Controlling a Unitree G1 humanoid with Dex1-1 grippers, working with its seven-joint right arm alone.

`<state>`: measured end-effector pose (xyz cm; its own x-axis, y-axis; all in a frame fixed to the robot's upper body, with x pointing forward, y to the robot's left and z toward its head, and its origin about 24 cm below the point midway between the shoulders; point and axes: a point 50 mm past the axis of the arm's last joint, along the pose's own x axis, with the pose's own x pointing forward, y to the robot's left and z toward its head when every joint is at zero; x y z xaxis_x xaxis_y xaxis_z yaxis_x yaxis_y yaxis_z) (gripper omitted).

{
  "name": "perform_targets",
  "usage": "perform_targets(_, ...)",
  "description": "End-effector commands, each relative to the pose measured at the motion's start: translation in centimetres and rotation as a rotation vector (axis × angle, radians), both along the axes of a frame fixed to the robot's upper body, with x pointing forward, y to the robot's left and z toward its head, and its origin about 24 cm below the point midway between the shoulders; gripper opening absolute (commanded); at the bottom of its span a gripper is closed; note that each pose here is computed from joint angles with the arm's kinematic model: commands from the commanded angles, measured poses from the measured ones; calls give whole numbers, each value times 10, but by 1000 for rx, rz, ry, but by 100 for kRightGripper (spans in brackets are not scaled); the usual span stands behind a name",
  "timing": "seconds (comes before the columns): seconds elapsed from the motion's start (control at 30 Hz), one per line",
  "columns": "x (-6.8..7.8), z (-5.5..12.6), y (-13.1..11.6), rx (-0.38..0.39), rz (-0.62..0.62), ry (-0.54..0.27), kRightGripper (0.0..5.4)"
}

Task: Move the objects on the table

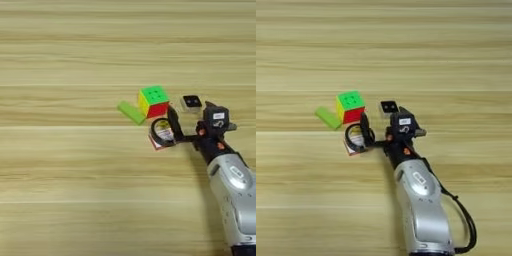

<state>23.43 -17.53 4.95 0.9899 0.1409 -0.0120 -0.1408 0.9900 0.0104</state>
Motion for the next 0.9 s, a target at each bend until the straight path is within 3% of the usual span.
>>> perform_targets(0.03,-1,20,25,11,99,-97,538)
perform_targets(0.27,-4,6,39,37,152,-33,538)
perform_targets(0.9,2,-14,30,29,109,31,538)
